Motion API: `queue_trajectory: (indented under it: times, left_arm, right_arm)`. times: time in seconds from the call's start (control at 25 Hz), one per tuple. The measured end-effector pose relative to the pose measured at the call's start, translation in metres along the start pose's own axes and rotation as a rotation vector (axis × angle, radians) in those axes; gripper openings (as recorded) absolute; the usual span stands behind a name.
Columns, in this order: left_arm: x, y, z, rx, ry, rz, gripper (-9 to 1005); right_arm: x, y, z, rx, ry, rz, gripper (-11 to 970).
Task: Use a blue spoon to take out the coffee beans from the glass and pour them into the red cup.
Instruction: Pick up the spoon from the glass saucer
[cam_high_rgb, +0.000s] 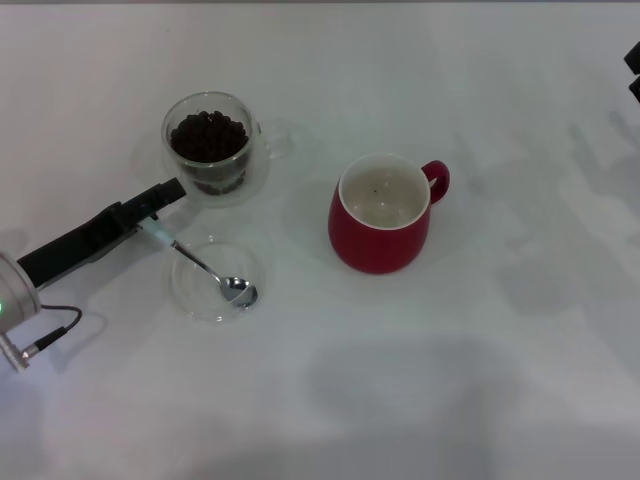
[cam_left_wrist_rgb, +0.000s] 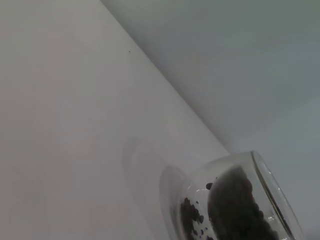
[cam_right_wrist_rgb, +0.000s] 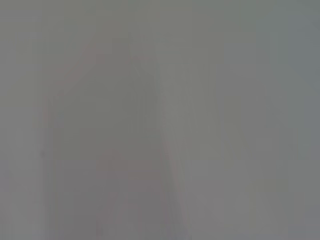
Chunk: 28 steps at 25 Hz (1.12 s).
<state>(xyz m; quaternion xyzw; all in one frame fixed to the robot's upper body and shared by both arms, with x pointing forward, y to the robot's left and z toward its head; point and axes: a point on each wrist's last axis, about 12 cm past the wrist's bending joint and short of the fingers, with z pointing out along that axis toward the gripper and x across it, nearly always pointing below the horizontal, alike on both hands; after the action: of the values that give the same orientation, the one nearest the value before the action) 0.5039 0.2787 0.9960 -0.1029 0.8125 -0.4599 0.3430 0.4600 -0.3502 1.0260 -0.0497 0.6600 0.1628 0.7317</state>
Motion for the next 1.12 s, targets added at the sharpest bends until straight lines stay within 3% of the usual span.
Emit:
queue_trajectory:
  times: [0.6, 0.84, 1.04, 1.12]
  left_arm:
    - [0.0039, 0.0023, -0.0051, 0.001, -0.012, -0.020, 756]
    - [0.0024, -0.0003, -0.0078, 0.032, -0.029, -0.004, 495]
    - [0.0023, -0.0001, -0.0084, 0.033, -0.030, -0.004, 381]
    - [0.0026, 0.0000, -0.0086, 0.033, -0.030, -0.007, 381]
  right_arm:
    - [-0.0014, -0.0030, 0.0018, 0.011, -0.003, -0.004, 633]
    - [-0.0015, -0.0034, 0.0022, 0.016, -0.004, -0.003, 634]
    - [-0.0017, -0.0033, 0.0031, 0.015, -0.005, -0.003, 634]
    - [-0.0017, -0.0033, 0.0031, 0.015, -0.005, -0.003, 634]
